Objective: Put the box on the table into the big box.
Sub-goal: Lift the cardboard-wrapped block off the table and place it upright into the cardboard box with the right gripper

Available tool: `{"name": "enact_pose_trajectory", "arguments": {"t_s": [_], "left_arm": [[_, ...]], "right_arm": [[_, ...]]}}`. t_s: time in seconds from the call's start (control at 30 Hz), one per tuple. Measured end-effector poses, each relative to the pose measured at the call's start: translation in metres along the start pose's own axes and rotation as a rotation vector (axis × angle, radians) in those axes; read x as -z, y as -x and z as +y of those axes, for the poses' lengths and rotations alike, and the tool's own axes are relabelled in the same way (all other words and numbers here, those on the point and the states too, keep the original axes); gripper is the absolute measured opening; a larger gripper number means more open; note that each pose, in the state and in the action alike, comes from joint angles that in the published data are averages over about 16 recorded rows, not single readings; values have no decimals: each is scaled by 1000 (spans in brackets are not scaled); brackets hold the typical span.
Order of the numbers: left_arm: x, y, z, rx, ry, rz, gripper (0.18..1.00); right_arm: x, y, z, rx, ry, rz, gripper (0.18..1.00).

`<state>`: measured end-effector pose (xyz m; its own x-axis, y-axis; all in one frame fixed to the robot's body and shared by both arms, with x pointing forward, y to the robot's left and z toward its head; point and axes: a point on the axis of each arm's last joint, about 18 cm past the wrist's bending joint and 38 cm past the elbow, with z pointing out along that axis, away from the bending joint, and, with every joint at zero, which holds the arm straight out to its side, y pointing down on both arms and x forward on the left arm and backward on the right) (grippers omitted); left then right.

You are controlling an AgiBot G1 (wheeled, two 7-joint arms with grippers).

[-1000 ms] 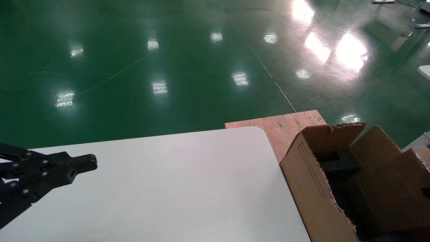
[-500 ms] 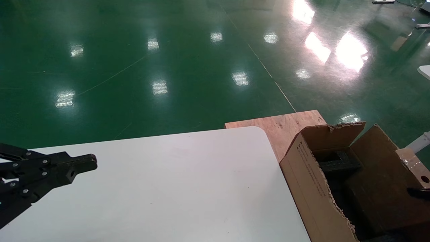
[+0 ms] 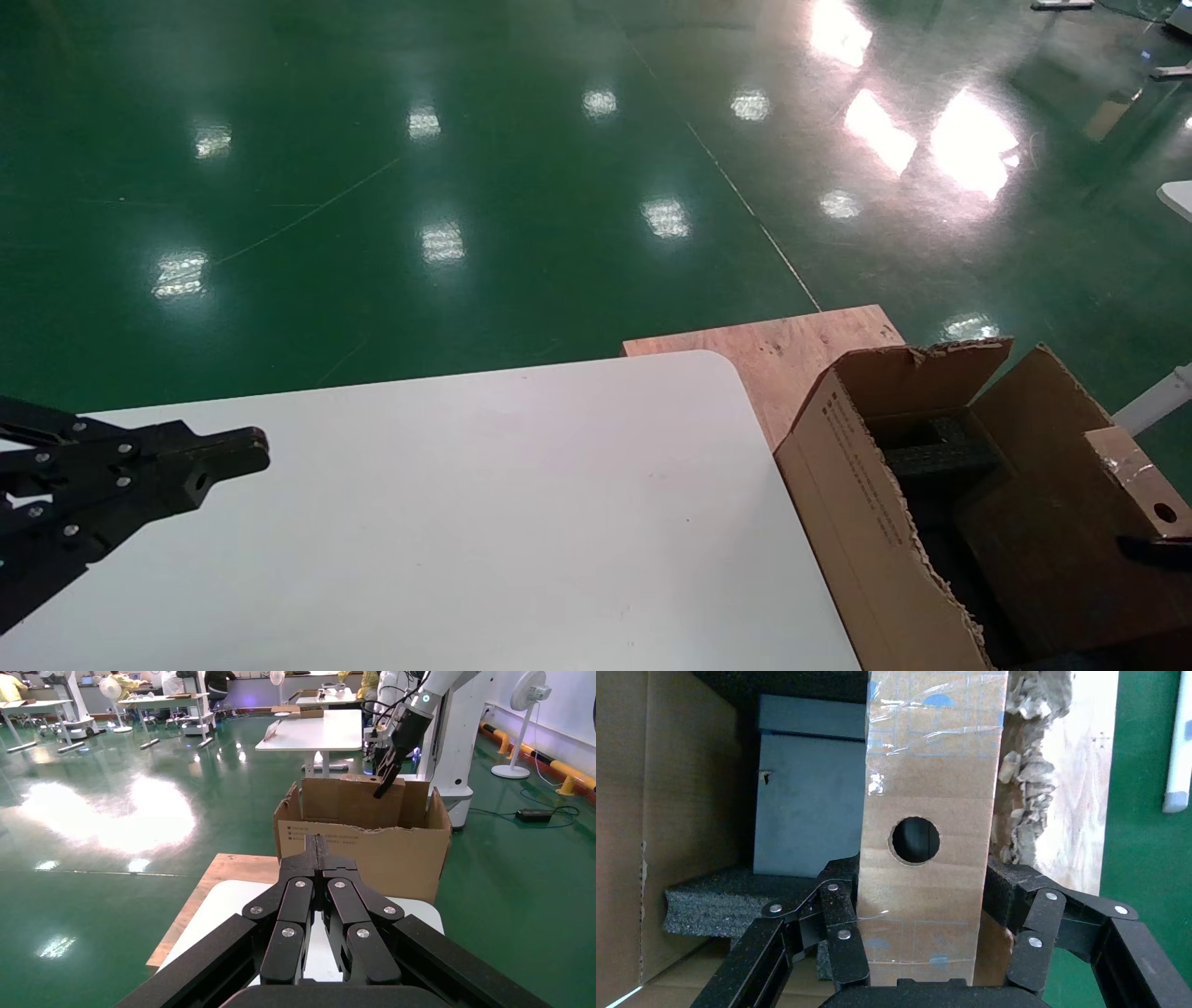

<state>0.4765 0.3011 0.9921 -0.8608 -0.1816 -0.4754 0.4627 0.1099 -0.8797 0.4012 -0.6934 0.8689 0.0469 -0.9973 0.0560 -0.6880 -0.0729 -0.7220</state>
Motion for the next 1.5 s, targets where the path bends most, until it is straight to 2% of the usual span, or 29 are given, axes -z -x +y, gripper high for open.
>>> {"name": "enact_pose_trajectory", "arguments": {"t_s": [0.87, 1.07, 1.3, 1.5], "left_arm": [[0, 0, 0, 0, 0, 0, 204], [0, 0, 0, 0, 0, -1, 242], [0, 0, 0, 0, 0, -1, 337], [0, 0, 0, 0, 0, -1, 450]], "right_arm": [[-14, -1, 4, -6, 45, 16, 422], [-14, -1, 4, -7, 48, 18, 435], [-13, -1, 5, -6, 48, 18, 483], [-13, -1, 5, -5, 47, 16, 575]]}}
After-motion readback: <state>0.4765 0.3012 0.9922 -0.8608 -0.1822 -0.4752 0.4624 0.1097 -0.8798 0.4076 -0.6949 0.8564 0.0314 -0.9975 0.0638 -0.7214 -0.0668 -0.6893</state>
